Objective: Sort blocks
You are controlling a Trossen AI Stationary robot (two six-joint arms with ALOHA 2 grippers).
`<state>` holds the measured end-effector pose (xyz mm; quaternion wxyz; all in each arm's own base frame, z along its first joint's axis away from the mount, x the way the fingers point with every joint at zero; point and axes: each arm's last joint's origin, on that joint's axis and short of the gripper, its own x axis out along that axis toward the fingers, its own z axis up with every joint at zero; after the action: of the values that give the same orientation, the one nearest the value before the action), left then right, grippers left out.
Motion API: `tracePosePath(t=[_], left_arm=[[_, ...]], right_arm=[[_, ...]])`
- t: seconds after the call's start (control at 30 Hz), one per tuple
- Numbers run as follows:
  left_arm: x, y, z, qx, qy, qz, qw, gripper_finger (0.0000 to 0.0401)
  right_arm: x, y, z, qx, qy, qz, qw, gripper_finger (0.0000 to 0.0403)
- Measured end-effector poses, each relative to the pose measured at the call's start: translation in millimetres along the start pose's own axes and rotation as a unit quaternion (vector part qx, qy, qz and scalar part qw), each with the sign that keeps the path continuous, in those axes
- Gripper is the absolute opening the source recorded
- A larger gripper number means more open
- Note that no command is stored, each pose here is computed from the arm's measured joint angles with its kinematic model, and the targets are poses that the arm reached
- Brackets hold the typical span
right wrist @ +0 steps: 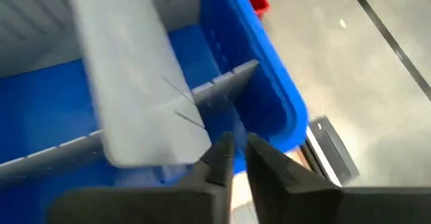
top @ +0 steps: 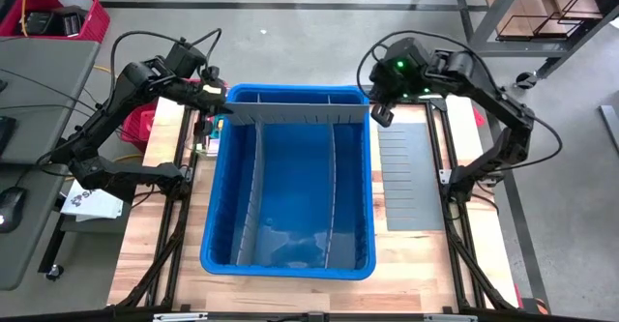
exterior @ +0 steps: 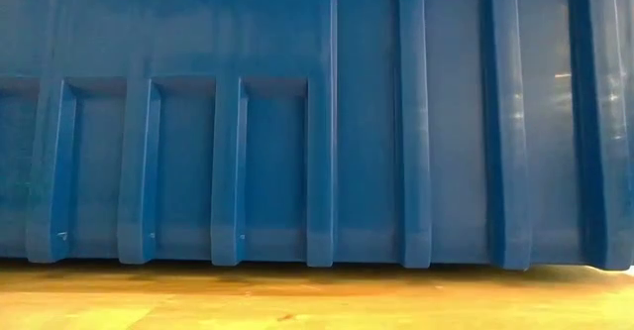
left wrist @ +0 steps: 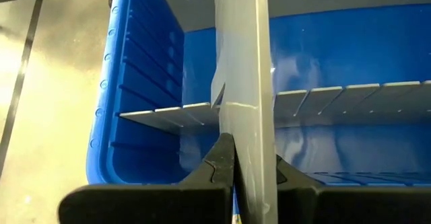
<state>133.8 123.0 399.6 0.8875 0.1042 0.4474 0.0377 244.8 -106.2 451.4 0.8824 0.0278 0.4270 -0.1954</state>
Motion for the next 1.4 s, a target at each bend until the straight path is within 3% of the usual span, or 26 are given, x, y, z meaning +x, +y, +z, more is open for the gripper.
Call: tracePosePath(t=[0.23,0.33,0.47,0.6,0.9,1.17,1.27,1.4], left_arm=[[-0.3,-2.0,-2.0,-0.006,0.01,-0.008,1.0,0.0],[-0.3,-1.9,-2.0,-0.006,0.011,-0.007,1.0,0.0],[-0.2,-1.8,-2.0,-0.007,0.012,-0.005,1.0,0.0],[-0.2,-1.7,-2.0,-0.008,0.013,-0.004,1.0,0.0],[0.0,-0.4,-1.0,-0.015,0.009,0.002,1.0,0.0],[0.1,0.0,-0.7,-0.014,0.008,0.004,1.0,0.0],[0.1,0.0,-0.7,-0.014,0.008,0.004,1.0,0.0],[-0.1,0.8,0.1,-0.013,0.004,0.008,1.0,0.0]], right_arm=[[-20.2,1.9,5.9,-0.054,-0.024,-0.035,0.998,0.0148],[-33.7,2.8,4.0,-0.062,-0.025,-0.001,0.998,0.0175],[-50.8,7.7,1.2,-0.058,-0.029,0.049,0.997,0.0182],[-55.0,16.0,1.4,-0.078,-0.035,0.062,0.994,0.0183],[-15.2,30.8,4.2,-0.105,0.018,0.085,0.991,0.0183],[0.5,33.5,16.4,-0.097,-0.003,0.046,0.994,0.0155],[3.3,34.2,12.1,-0.105,0.025,0.054,0.993,0.011],[2.8,33.4,8.4,-0.09,0.045,0.051,0.994,0.0016]])
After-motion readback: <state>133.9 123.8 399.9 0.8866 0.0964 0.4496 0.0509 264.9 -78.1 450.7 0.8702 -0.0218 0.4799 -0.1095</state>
